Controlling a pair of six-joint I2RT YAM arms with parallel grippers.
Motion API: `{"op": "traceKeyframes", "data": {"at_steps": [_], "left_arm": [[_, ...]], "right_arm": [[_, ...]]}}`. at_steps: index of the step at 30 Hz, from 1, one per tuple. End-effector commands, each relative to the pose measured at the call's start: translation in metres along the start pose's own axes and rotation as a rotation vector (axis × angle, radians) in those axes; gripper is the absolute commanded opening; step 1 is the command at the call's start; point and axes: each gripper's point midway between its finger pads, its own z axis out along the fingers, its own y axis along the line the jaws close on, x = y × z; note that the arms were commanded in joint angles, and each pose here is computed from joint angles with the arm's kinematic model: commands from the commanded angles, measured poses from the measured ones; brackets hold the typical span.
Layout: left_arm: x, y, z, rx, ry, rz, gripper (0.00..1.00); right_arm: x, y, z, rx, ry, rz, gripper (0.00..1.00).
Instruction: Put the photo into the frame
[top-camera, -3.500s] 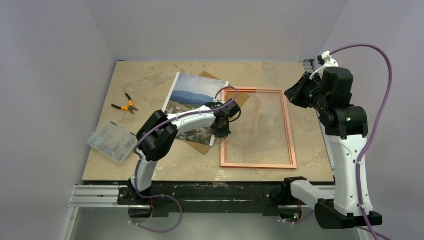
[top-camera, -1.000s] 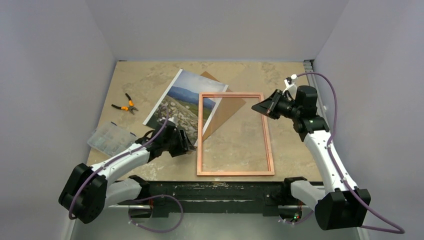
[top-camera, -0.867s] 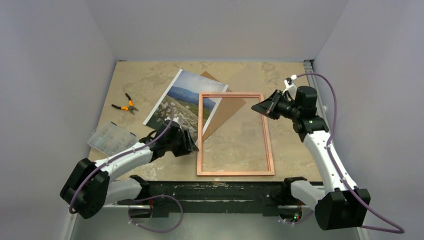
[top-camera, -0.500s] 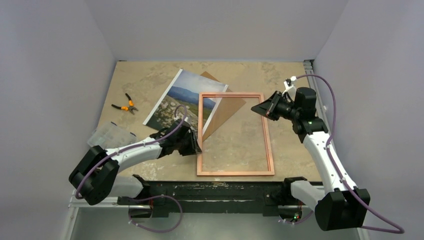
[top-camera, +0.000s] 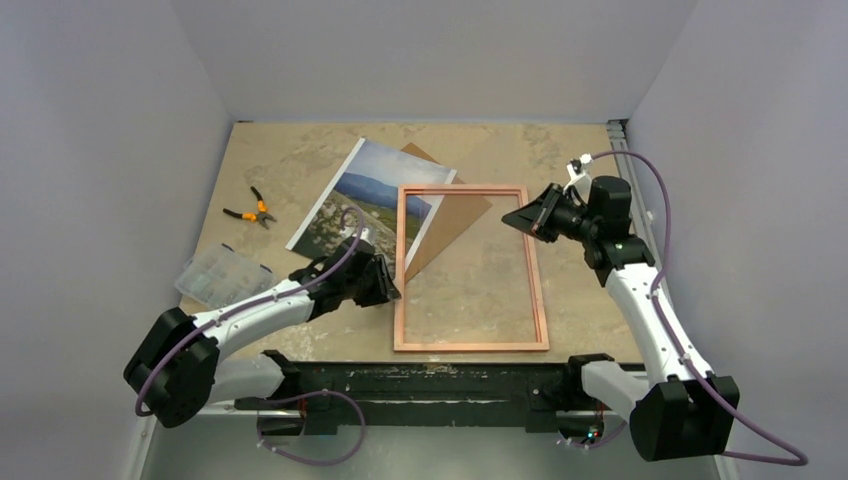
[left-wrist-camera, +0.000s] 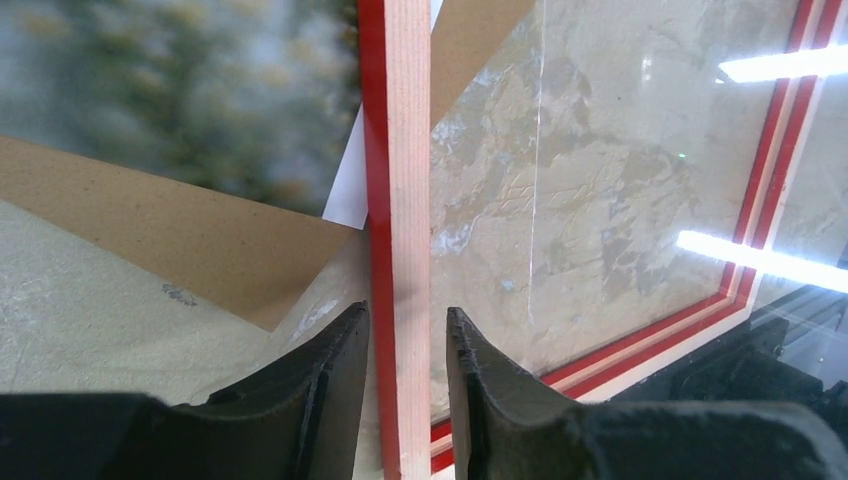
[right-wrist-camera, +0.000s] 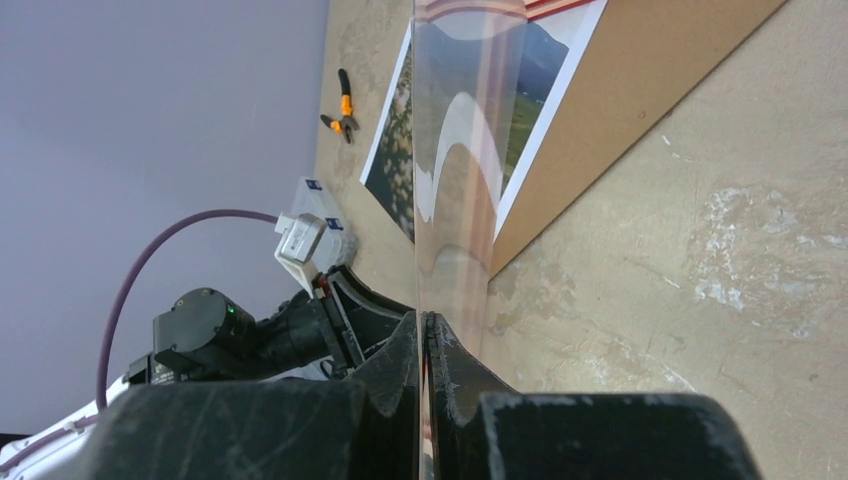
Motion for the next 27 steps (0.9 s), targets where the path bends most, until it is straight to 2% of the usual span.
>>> {"op": "traceKeyframes", "data": {"at_steps": [1,12,27], "left_arm": [[0.002,0.009,0.005,-0.040,0.000,0.020,0.31],[0.018,0.024,0.024,-0.118,0.084,0.028,0.01],[0.020,0.030,0.022,-0.158,0.095,0.028,0.00]], "right_arm": [[-0.002,0.008,0.002,-0.050,-0.002,-0.019,0.00],[-0.004,0.012,0.005,-0.088,-0.012,0.012,0.00],[-0.004,0.011,0.015,-0.113,-0.004,0.038,0.00]]}}
